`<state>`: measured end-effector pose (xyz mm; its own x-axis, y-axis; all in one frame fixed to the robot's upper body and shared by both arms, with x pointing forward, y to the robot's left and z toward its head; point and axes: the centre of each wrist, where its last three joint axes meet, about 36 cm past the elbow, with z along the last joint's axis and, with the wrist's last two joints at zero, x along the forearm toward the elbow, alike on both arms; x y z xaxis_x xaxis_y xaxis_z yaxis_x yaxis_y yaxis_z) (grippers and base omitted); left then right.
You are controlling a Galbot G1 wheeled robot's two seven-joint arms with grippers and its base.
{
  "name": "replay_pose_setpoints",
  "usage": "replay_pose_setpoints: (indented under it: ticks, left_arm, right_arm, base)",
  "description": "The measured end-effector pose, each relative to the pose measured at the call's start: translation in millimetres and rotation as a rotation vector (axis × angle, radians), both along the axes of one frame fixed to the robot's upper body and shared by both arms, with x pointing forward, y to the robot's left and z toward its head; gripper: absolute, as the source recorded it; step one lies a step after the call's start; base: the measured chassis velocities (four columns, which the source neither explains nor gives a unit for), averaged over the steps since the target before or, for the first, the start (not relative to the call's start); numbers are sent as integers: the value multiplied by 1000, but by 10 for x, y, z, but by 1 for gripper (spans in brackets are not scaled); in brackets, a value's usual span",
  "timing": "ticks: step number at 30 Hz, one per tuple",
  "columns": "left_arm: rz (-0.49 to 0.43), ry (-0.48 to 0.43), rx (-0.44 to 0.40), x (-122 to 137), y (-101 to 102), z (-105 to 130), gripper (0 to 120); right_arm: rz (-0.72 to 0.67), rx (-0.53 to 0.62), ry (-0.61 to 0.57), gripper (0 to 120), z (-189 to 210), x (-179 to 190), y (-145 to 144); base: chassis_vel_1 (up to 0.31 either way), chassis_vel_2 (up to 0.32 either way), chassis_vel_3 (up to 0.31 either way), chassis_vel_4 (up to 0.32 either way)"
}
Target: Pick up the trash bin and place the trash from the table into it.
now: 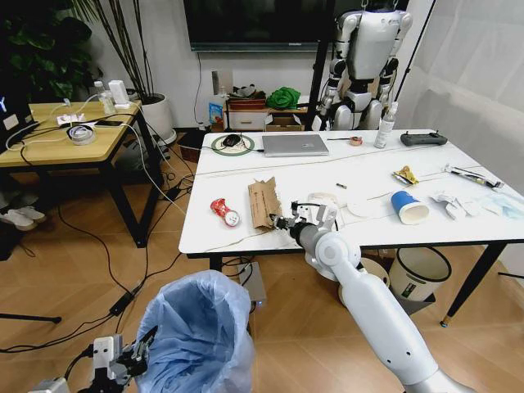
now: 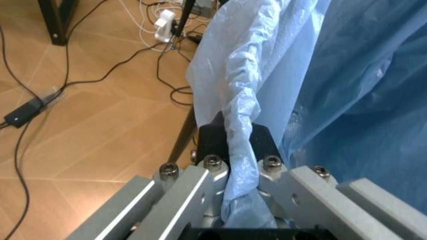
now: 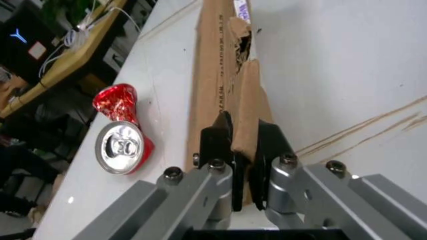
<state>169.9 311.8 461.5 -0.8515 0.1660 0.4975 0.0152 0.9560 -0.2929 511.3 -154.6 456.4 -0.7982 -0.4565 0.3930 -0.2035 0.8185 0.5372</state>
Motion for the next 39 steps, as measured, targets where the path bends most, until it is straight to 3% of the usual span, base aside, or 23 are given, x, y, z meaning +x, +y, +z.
replay_pose_setpoints:
  ticks: [7,15,19,27,31,39]
  left_arm:
    - [-18,-11,-14,58,-16,20,0]
    - [-34,-19,-50,149,-68,50,0]
    - [-40,-12,-67,183,-93,59,0]
    - [-37,6,-88,245,-186,129,0]
    - [1,83,-132,300,-283,188,0]
    - [-3,234,-121,407,-405,357,0]
  right_arm:
    - [-10,41,-104,0,84,-224,-324]
    - [15,38,-313,0,294,-585,-777]
    - [112,37,-471,0,595,-892,-936]
    - [316,45,-585,0,1036,-1336,-955]
    - [417,35,-606,0,1185,-1519,-1016]
    - [572,14,-594,0,1171,-1617,-1079]
  base:
    - [0,0,0,0]
    - [0,0,0,0]
    - [0,0,0,0]
    - [0,0,0,0]
    - [0,0,0,0]
    - [0,0,0,0]
